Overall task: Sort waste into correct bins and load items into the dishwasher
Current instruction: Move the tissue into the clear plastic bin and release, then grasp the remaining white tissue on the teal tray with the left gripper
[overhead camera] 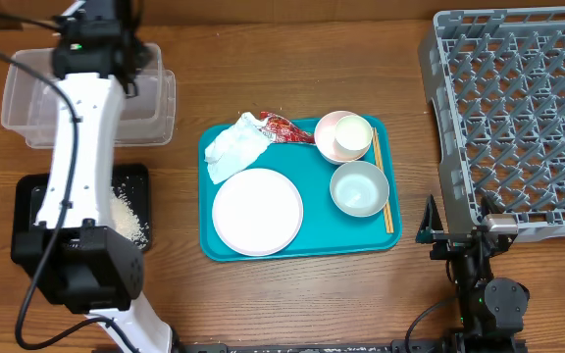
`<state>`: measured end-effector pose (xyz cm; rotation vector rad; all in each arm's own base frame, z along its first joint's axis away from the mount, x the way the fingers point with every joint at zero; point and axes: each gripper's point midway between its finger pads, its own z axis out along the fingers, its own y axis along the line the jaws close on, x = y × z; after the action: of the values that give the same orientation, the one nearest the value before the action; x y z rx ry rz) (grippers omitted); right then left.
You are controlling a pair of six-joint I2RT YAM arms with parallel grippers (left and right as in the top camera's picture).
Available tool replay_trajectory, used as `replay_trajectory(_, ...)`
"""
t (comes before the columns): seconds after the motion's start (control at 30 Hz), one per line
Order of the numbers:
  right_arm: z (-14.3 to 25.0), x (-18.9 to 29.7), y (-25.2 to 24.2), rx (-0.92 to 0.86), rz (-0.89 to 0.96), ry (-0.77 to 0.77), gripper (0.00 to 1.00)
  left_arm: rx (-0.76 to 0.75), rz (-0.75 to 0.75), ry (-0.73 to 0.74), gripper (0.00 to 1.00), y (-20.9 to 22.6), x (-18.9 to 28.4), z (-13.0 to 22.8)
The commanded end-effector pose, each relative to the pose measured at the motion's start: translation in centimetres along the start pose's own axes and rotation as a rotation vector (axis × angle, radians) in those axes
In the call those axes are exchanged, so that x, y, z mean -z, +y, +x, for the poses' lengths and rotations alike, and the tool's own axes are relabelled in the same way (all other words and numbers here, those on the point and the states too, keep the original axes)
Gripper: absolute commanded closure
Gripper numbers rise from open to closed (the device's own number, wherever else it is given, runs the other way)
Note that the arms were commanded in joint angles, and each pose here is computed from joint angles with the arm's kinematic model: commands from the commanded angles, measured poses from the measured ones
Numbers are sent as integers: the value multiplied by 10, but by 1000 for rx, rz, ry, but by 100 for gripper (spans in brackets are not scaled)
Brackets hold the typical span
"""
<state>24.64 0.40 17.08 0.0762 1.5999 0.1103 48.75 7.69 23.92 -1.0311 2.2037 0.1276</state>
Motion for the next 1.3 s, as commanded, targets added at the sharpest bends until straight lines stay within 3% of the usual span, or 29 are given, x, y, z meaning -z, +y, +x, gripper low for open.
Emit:
replay_trajectory(0.0,1,0,-1,7,0,-5,0,20,-61,-24,86,22,-16,-16)
replay_trajectory(0.1,1,0,-1,7,0,-5,0,44,-98,-1,78,40,-35,-19)
replay_trajectory(0.17,1,0,-1,7,0,-5,0,52,-100,40,44,45,-48,-14)
replay_trajectory(0.2,1,0,-1,7,0,-5,0,54,-94,73,21,47,-52,-9)
replay_trajectory(0.23,1,0,-1,7,0,-5,0,54,-87,104,12,48,-54,-3)
replay_trajectory(0.4,1,0,-1,7,0,-5,0,51,32,247,14,32,-41,21)
replay_trajectory(0.47,1,0,-1,7,0,-5,0,-14,142,297,16,14,-27,29)
replay_trajectory(0.57,1,0,-1,7,0,-5,0,-128,305,348,11,-14,-1,41)
replay_trajectory(0.7,1,0,-1,7,0,-5,0,-275,427,450,10,-45,31,82)
replay_trajectory(0.83,1,0,-1,7,0,-5,0,-401,413,539,11,-68,40,142)
replay_trajectory(0.93,1,0,-1,7,0,-5,0,-522,293,488,12,-70,26,168)
replay_trajectory(1.1,1,0,-1,7,0,-5,0,-707,139,405,6,-71,0,191)
replay_trajectory(1.27,1,0,-1,7,0,-5,0,-863,132,432,8,-75,-26,218)
